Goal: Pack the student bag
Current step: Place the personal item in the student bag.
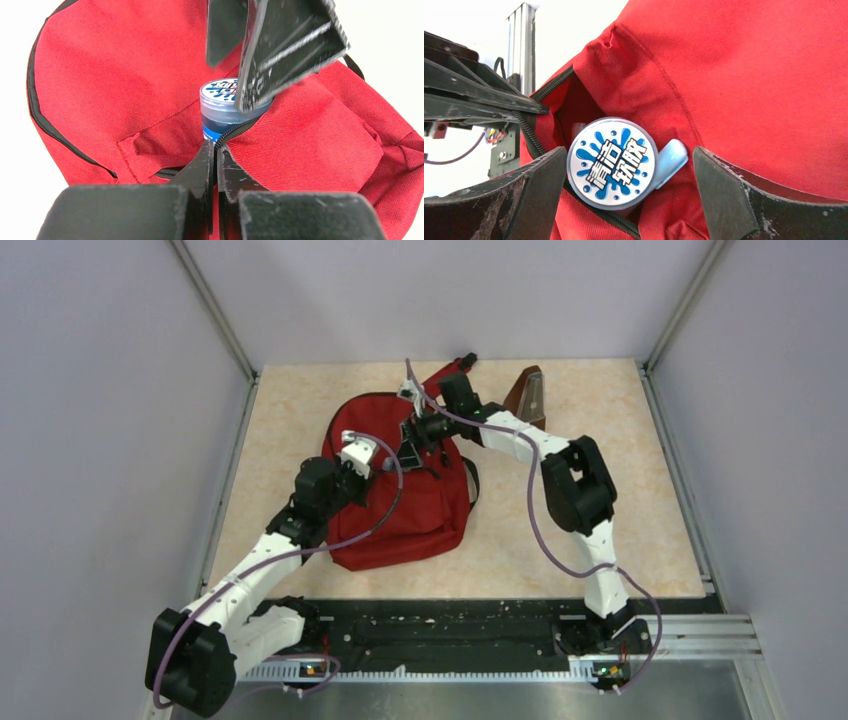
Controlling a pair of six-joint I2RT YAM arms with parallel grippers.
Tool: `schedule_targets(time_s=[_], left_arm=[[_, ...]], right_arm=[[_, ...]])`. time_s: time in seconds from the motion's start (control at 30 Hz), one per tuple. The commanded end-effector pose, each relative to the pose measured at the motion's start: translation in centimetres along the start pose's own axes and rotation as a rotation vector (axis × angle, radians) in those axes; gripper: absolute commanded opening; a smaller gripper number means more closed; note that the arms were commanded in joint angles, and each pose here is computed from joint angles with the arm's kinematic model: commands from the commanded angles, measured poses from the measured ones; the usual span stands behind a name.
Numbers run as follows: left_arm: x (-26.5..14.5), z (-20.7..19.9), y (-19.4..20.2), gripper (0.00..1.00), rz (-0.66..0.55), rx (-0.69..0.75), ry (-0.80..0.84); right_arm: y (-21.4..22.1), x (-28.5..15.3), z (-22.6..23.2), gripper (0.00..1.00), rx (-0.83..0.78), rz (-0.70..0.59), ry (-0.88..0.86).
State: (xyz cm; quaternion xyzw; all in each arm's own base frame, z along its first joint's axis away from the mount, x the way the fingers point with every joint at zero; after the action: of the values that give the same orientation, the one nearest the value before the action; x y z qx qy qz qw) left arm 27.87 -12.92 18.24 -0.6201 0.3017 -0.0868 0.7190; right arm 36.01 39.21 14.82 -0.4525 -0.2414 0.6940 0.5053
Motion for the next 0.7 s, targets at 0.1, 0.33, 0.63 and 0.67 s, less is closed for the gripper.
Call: schedule_targets(time_s=[0.1, 0.33, 0.63, 0.67], left_arm=[[-0.4, 0.1, -2.7, 0.0, -0.117, 0.023, -0.002], [-0.5, 0.1, -2.7, 0.0, -0.121, 0.024, -0.004], [-0.4, 0.3, -2.7, 0.0, -0.118, 0.021, -0.012], [-0.4, 0.3, -2.7, 0.0, -0.118, 0.021, -0.012]], right_arm=[[-6.1, -2.7, 1.4, 0.93, -0.097, -0.226, 0.055], [-5.8, -1.8, 0.6, 0.63, -0.056, -0.224, 0.036], [0.3, 1.2, 2.3, 0.37, -0.038, -0.017, -0.046], [0.8, 1.6, 3.0, 0.37, -0.043, -0.01, -0.07]])
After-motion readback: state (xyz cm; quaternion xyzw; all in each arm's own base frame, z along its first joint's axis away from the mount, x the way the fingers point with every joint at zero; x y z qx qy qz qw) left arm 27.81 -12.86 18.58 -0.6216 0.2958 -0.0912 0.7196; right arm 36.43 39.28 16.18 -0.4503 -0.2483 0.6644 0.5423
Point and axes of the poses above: each gripper's point midway between its finger pads, its own x axis out along the fingers, its own z axis along the line the jaws close on, y = z × x, the point moved 4 cm from there along -x, back along the fingers, and after that the axes turned 2 degrees about -x, right-handed, at the moved point
